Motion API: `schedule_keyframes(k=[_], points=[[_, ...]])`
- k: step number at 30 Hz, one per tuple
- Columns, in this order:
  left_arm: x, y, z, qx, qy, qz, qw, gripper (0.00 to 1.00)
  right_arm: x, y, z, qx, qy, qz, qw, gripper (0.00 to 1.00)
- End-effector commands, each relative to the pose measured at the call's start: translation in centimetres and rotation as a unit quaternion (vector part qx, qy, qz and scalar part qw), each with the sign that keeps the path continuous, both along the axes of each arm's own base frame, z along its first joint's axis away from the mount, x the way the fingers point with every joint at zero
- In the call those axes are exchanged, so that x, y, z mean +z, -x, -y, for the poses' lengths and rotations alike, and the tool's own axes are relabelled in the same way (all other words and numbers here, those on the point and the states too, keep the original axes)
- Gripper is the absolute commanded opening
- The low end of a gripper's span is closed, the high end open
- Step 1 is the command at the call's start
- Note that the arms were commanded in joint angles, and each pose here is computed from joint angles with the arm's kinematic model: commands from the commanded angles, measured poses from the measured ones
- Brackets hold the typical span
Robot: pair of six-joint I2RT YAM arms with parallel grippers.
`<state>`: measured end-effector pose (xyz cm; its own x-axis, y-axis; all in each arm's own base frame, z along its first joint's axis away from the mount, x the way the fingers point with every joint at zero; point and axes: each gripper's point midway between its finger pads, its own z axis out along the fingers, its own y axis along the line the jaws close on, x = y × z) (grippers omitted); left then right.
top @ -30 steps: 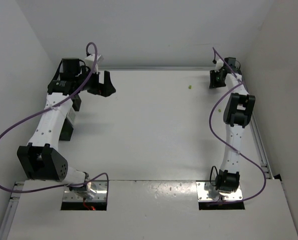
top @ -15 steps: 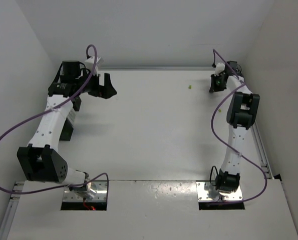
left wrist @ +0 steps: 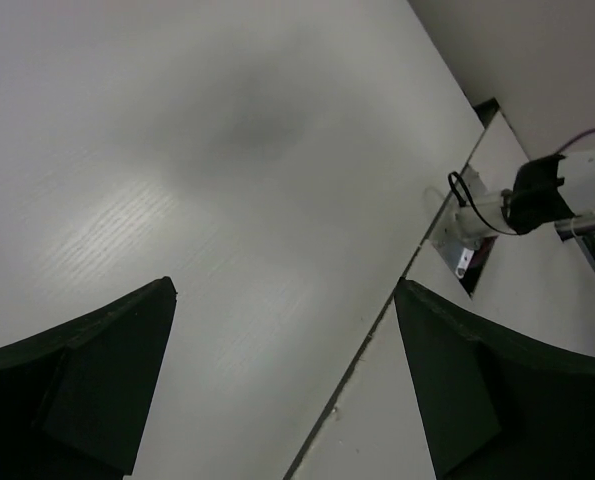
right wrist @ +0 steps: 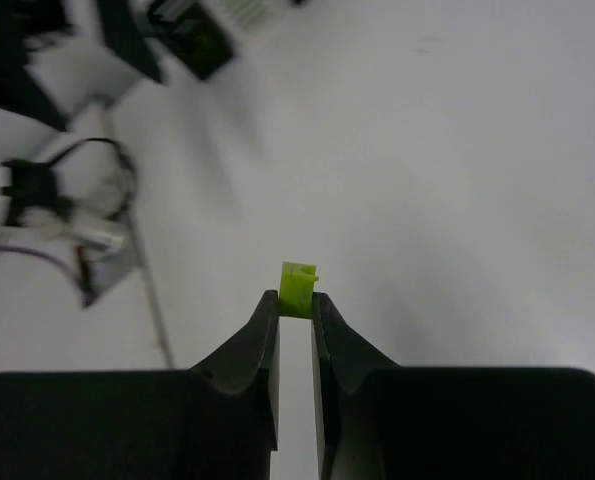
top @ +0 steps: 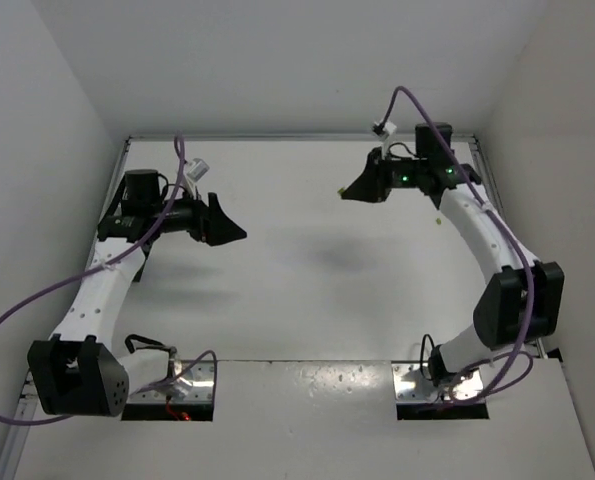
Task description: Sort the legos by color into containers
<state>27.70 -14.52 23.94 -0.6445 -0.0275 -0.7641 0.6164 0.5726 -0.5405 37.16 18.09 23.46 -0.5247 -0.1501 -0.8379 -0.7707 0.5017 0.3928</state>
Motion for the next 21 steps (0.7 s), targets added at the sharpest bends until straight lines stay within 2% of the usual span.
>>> schedule_keyframes(k=[1, 2, 4, 7, 8, 9, 11, 12, 14, 18, 19, 21], points=[[3.8, 1.6, 2.1, -0.067, 0.027, 0.091, 0.993, 0.97, 1.4, 5.6, -5.7, 0.107, -0.124, -0.103, 0.981, 0.07], [4.0, 1.5, 2.0, -0.064, 0.020, 0.106, 0.992, 0.95, 1.9, 6.8, -6.8, 0.126, -0.140, -0.134, 0.973, 0.07], [4.1, 1.4, 2.3, -0.064, 0.021, 0.106, 0.992, 0.93, 2.7, 8.7, -9.2, 0.170, -0.144, -0.121, 0.967, 0.07], [3.9, 2.4, 3.2, -0.104, 0.065, 0.049, 0.991, 0.83, 2.1, 10.5, -10.9, 0.200, -0.102, -0.096, 0.970, 0.07], [3.3, 2.0, 3.3, -0.101, 0.068, 0.030, 0.992, 0.78, 1.7, 11.1, -11.5, 0.218, -0.083, -0.067, 0.970, 0.07], [3.4, 2.3, 3.6, -0.101, 0.075, 0.014, 0.992, 0.76, 1.4, 11.8, -11.6, 0.222, -0.068, -0.072, 0.970, 0.07], [3.1, 1.9, 4.1, -0.092, 0.070, 0.006, 0.993, 0.75, 0.1, 11.5, -12.0, 0.210, -0.025, -0.047, 0.976, 0.07], [2.5, 2.4, 4.8, -0.099, 0.077, -0.022, 0.992, 0.75, -0.6, 12.0, -12.7, 0.222, -0.005, -0.026, 0.975, 0.07], [1.9, 2.7, 5.6, -0.105, 0.085, -0.043, 0.990, 0.75, -1.0, 11.0, -12.8, 0.195, 0.036, 0.018, 0.980, 0.06], [0.8, 3.5, 6.8, -0.110, 0.118, -0.114, 0.980, 0.81, -1.7, 10.8, -13.8, 0.201, 0.101, 0.092, 0.970, 0.06], [0.8, 3.5, 7.0, -0.104, 0.133, -0.150, 0.974, 0.83, -2.4, 10.6, -14.0, 0.203, 0.113, 0.097, 0.968, 0.06], [0.6, 3.2, 7.1, -0.098, 0.142, -0.164, 0.971, 0.83, -2.2, 10.1, -14.3, 0.203, 0.123, 0.117, 0.964, 0.05]])
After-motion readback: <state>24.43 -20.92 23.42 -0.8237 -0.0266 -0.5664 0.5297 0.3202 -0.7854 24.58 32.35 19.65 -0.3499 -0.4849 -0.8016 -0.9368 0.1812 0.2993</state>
